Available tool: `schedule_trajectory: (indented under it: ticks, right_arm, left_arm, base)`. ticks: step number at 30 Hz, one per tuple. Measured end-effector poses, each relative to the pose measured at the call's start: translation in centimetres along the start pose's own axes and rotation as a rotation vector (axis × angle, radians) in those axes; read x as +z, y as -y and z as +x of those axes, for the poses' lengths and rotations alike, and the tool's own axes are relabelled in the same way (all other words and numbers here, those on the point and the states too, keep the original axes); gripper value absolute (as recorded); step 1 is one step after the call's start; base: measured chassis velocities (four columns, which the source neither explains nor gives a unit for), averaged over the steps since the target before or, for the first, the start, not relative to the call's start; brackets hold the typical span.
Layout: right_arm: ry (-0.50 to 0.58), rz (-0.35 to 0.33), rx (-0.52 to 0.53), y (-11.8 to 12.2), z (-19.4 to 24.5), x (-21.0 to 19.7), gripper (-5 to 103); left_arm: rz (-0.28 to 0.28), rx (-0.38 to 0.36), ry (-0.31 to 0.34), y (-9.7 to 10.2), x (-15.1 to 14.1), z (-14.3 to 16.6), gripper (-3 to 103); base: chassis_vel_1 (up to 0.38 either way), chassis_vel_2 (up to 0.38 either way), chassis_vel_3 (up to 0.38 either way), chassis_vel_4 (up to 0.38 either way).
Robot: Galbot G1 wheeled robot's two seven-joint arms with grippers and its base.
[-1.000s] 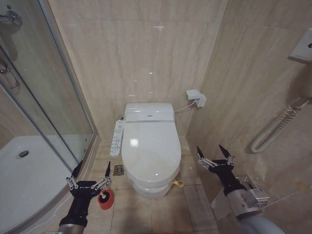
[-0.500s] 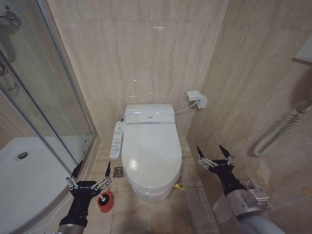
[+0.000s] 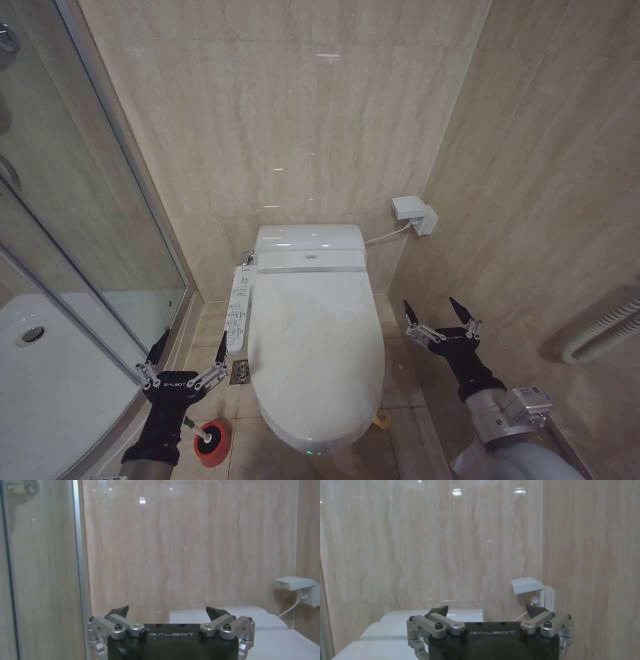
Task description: Open the toilet lid, clean the toilet bowl with a toilet brush, close the toilet lid, and flush.
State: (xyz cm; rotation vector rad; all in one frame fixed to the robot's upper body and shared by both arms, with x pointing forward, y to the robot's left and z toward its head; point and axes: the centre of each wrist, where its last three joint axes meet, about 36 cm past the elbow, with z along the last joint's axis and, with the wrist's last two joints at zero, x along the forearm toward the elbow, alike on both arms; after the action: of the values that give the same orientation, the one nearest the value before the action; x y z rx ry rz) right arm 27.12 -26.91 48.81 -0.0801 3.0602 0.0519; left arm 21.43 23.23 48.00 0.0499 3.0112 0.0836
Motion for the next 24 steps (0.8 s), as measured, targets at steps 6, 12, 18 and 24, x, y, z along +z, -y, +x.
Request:
schedule_trajectory:
  ticks: [6, 12, 18, 24]
  right_arm:
    - [0.000, 0.000, 0.000, 0.00, 0.00, 0.00, 100]
    - [0.000, 0.000, 0.000, 0.00, 0.00, 0.00, 100]
    - [0.000, 0.000, 0.000, 0.00, 0.00, 0.00, 100]
    - [0.000, 0.000, 0.000, 0.00, 0.00, 0.00, 100]
  left_arm:
    - [0.000, 0.000, 0.000, 0.00, 0.00, 0.00, 100]
    - [0.000, 0.000, 0.000, 0.00, 0.00, 0.00, 100]
    - [0.000, 0.000, 0.000, 0.00, 0.00, 0.00, 100]
    - [0.000, 0.000, 0.000, 0.00, 0.00, 0.00, 100]
  base:
    - [-0.093, 0.107, 0.106, -0.099]
    - [-0.141, 0.126, 0.138, -0.132]
    - [-0.093, 0.104, 0.099, -0.089]
    - [-0.022, 0.047, 0.023, -0.031]
